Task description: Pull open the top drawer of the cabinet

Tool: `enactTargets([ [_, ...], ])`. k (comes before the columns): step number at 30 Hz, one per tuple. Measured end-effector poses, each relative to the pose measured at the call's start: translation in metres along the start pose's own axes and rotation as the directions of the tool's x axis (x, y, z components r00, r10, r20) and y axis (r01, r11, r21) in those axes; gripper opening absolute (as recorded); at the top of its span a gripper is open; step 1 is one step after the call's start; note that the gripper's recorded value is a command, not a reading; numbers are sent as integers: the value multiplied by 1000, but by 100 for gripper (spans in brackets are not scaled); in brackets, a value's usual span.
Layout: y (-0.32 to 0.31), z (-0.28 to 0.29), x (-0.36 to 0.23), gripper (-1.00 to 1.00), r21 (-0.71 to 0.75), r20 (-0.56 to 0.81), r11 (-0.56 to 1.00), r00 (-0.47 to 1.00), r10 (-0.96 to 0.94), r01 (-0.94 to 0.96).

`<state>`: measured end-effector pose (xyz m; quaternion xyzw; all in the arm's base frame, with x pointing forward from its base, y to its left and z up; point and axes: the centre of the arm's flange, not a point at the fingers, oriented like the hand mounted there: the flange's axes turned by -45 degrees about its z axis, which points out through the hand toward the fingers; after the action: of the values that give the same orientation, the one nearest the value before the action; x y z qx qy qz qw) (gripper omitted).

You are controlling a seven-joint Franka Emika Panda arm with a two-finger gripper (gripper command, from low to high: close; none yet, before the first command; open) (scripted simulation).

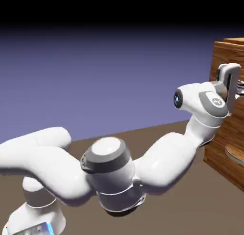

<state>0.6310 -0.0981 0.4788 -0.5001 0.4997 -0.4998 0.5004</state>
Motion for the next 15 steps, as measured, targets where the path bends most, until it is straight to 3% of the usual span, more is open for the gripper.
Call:
enactTargets([
  [15,0,-156,0,-100,0,0,1000,1000,0,0],
])
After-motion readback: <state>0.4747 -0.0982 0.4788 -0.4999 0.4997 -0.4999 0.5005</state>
